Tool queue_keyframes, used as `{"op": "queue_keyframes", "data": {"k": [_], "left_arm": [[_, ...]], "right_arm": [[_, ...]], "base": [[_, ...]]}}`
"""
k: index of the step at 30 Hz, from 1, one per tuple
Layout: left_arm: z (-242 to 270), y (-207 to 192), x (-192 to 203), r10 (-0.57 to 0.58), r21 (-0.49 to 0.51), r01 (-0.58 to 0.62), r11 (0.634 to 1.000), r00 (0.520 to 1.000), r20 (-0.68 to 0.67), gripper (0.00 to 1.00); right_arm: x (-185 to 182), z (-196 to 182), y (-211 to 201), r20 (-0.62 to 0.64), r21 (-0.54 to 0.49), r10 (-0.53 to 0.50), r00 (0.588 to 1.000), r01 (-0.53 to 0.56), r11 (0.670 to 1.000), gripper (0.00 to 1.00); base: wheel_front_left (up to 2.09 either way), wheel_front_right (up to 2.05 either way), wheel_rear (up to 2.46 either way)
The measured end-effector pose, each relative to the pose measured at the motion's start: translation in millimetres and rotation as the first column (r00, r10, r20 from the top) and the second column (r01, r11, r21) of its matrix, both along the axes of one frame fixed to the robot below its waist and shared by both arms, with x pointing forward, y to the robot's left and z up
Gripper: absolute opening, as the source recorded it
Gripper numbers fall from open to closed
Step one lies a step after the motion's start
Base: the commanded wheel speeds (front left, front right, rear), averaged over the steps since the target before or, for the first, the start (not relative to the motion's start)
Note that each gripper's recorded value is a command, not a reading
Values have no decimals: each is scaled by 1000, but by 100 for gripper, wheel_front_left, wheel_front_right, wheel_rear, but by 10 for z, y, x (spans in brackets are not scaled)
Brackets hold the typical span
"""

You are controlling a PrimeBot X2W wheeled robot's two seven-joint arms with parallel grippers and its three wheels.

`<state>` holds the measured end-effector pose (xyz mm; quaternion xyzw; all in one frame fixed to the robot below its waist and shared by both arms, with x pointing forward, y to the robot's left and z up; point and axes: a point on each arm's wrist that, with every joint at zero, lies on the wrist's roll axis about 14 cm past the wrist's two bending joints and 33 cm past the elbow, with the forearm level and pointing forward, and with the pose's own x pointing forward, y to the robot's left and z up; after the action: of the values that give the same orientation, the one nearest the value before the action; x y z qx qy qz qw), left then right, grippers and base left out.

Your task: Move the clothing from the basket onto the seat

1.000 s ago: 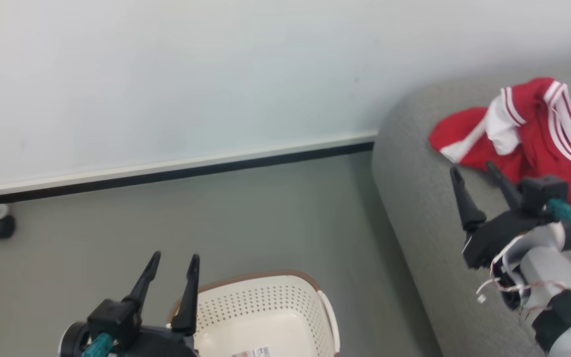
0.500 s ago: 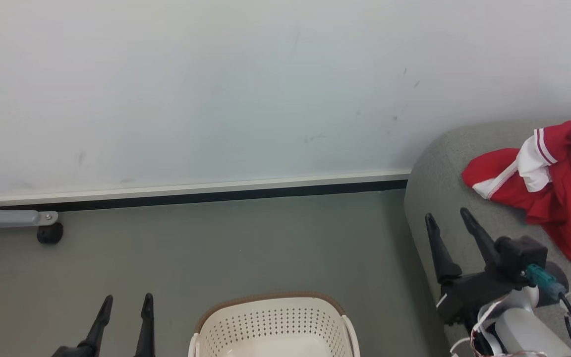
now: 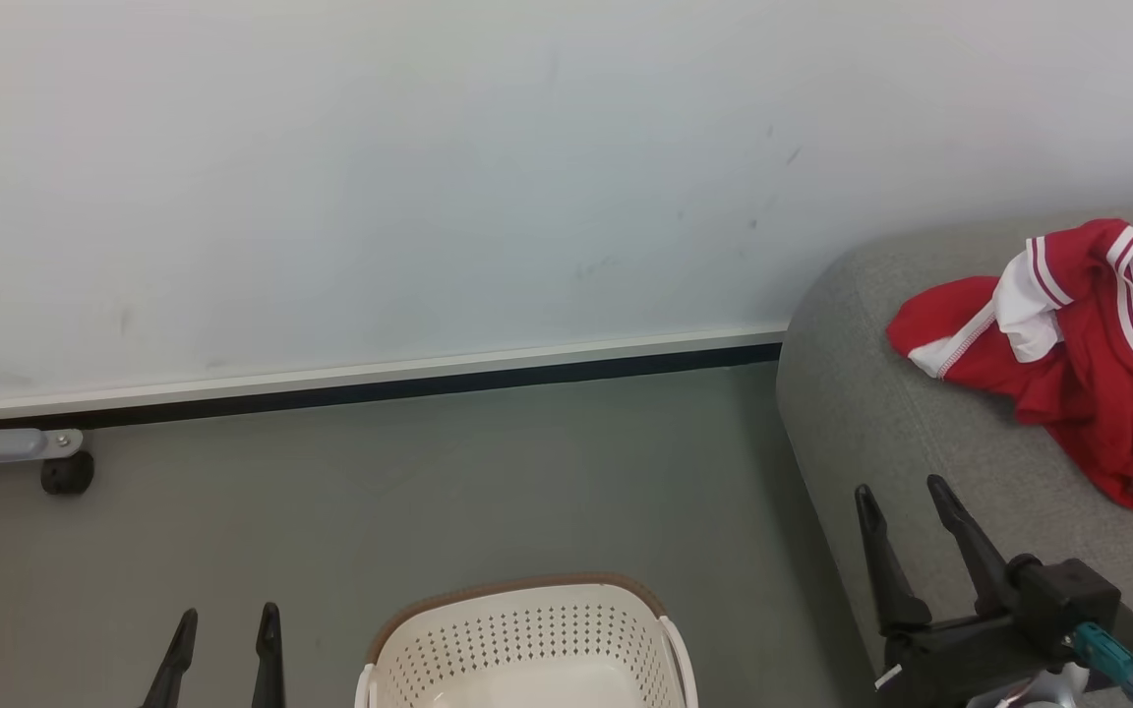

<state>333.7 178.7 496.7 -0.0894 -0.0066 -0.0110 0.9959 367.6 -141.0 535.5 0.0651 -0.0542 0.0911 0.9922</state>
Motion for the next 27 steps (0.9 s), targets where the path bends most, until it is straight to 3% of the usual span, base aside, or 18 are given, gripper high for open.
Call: {"op": "queue_keyframes", "data": {"k": [27], "left_arm": [[-7, 70, 16, 29, 33, -29, 999, 1000, 3, 100]], "right_arm": [[-79, 122, -187, 49, 21, -74, 996, 73, 997, 100]], "base": [[0, 0, 0]]}}
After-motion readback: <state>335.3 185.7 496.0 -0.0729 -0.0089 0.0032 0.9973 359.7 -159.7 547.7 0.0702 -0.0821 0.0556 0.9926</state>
